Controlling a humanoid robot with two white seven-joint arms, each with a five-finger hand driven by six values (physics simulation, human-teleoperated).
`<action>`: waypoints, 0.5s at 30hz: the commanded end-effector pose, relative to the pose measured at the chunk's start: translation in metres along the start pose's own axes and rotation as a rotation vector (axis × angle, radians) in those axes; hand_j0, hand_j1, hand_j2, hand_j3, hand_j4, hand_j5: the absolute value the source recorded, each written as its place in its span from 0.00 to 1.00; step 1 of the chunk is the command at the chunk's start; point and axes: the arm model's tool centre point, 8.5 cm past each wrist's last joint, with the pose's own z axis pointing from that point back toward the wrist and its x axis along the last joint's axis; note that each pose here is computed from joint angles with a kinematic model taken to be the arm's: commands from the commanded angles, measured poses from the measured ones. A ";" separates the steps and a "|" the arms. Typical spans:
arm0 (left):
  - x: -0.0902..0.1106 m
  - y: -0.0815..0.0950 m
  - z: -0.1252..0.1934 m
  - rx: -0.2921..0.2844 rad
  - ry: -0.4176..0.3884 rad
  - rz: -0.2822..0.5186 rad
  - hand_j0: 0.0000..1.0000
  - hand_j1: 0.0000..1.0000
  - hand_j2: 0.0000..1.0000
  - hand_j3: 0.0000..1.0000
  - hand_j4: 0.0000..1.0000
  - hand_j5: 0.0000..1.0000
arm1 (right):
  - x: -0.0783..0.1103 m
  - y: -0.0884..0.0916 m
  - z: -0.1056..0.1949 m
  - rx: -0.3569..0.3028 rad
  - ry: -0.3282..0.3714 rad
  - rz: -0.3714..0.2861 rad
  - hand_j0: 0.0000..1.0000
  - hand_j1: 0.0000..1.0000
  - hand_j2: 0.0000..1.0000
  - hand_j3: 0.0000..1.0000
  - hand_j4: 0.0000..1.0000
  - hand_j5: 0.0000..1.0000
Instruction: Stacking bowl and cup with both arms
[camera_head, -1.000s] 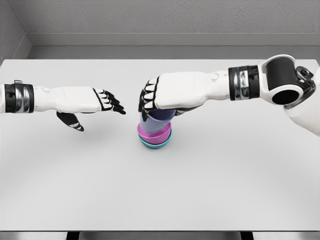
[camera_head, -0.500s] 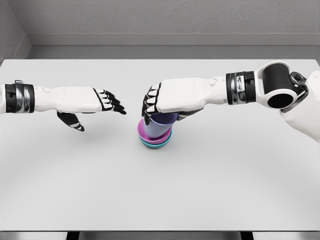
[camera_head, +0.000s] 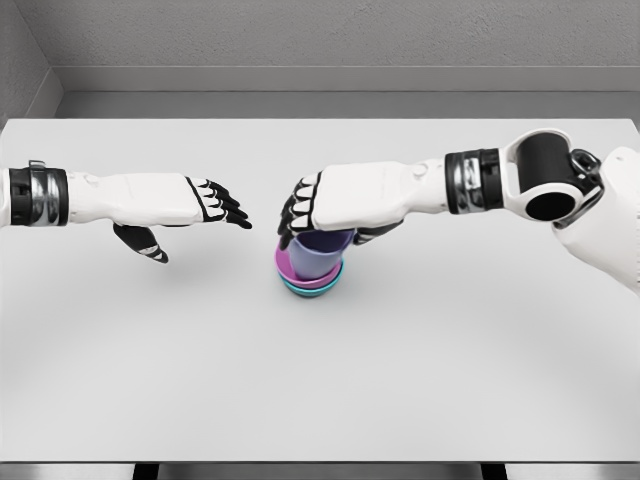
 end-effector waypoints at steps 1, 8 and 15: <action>0.000 0.001 0.000 0.005 -0.001 0.005 1.00 1.00 1.00 1.00 1.00 1.00 | 0.000 0.000 -0.001 0.003 0.005 0.005 1.00 1.00 1.00 1.00 1.00 1.00; -0.010 0.004 0.017 0.013 0.047 0.005 1.00 1.00 1.00 1.00 1.00 1.00 | -0.021 -0.052 0.043 -0.170 0.114 0.051 1.00 1.00 1.00 1.00 1.00 1.00; -0.024 0.005 0.034 0.026 0.104 0.021 1.00 1.00 1.00 1.00 1.00 1.00 | -0.120 0.064 0.128 -0.173 0.477 -0.375 1.00 1.00 1.00 1.00 1.00 1.00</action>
